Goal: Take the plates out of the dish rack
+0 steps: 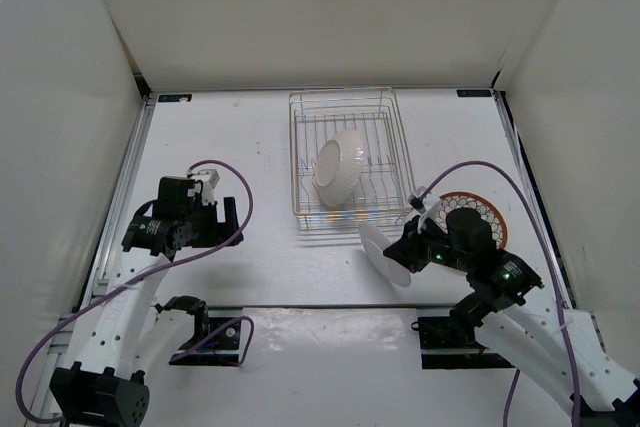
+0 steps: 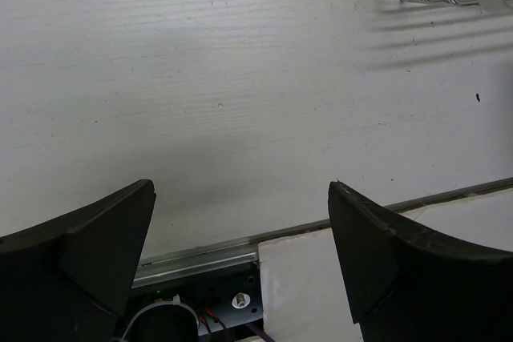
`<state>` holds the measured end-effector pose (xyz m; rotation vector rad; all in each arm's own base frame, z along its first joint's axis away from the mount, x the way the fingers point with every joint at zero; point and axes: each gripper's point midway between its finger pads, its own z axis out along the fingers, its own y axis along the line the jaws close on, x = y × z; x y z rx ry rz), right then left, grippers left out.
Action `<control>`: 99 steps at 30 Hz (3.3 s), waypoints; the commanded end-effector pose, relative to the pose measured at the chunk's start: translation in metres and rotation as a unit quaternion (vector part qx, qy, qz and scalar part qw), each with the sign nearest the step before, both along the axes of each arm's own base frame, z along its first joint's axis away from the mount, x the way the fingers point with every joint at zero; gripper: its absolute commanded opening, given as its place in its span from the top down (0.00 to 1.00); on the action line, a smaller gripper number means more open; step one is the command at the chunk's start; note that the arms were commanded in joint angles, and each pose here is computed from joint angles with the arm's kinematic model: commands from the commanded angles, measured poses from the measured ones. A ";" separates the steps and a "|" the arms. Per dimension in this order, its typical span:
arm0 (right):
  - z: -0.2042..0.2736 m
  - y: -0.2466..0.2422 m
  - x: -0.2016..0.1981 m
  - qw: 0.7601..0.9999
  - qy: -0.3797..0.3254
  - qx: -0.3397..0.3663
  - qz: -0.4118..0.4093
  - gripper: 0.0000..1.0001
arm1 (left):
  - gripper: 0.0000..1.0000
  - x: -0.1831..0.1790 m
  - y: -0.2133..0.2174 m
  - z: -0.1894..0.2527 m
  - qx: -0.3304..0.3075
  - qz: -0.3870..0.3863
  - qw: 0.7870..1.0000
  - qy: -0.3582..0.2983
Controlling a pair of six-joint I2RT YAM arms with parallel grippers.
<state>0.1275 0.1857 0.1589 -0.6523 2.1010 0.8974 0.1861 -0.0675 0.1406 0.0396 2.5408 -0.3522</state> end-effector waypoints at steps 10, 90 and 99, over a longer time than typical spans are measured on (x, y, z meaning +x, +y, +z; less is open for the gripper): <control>-0.055 0.035 -0.003 0.999 0.051 -0.010 0.014 1.00 | 0.00 0.006 -0.001 0.011 -0.001 0.000 1.000 -0.015; -0.067 0.087 -0.032 0.872 -0.207 -0.406 -0.180 0.60 | 0.00 0.004 -0.005 0.014 -0.013 -0.009 1.000 -0.019; -0.064 0.086 -0.031 0.879 -0.205 -0.395 -0.170 0.45 | 0.00 0.004 -0.006 0.014 -0.014 -0.010 1.000 -0.019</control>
